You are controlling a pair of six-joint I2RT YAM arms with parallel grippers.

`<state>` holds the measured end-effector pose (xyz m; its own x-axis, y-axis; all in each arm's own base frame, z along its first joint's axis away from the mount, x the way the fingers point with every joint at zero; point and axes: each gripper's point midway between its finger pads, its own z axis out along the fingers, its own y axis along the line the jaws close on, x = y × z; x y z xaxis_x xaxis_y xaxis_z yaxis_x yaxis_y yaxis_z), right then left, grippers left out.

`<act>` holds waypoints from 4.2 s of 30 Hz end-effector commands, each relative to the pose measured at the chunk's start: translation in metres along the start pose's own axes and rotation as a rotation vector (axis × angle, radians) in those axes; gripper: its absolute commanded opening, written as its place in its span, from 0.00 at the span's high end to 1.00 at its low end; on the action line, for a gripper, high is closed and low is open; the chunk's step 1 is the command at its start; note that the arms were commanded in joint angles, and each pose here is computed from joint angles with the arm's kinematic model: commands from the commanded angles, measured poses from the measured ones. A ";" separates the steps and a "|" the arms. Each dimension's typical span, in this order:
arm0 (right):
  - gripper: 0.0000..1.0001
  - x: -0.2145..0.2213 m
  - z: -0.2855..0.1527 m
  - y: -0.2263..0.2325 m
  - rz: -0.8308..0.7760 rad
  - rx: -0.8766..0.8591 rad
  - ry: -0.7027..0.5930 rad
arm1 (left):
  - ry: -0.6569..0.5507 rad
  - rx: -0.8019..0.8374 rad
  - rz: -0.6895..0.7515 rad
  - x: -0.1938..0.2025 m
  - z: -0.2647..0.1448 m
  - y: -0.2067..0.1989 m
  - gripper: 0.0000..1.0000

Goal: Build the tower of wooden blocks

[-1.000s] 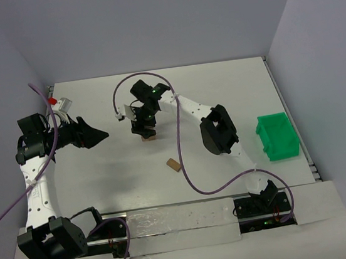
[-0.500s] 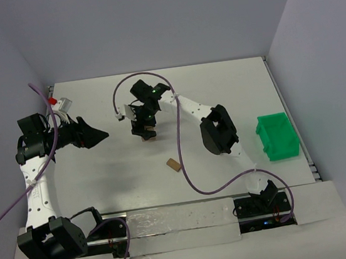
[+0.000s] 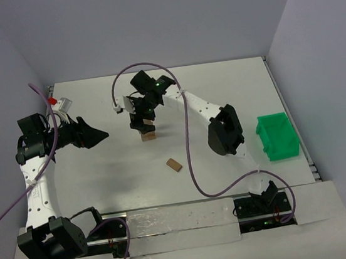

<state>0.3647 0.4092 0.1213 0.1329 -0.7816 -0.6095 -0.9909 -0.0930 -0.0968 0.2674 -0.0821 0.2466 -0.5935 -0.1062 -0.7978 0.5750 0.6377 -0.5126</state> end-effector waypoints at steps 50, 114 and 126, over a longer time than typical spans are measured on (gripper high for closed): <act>0.26 0.097 -0.063 -0.035 1.199 0.691 0.005 | 0.236 -0.570 -0.204 0.059 0.151 0.092 0.59; 0.26 0.076 -0.016 -0.007 1.154 0.546 0.021 | 0.291 -0.504 -0.137 0.064 0.188 0.070 0.57; 0.26 0.075 -0.017 -0.007 1.155 0.545 0.017 | 0.291 -0.520 -0.125 0.064 0.187 0.071 0.57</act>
<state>0.3737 0.3279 0.0702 -0.8322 -0.2583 -0.4907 -0.3704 0.9174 0.1454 0.3608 -0.1741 0.0758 -0.8511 -0.0360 -0.5238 0.1463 0.9419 -0.3024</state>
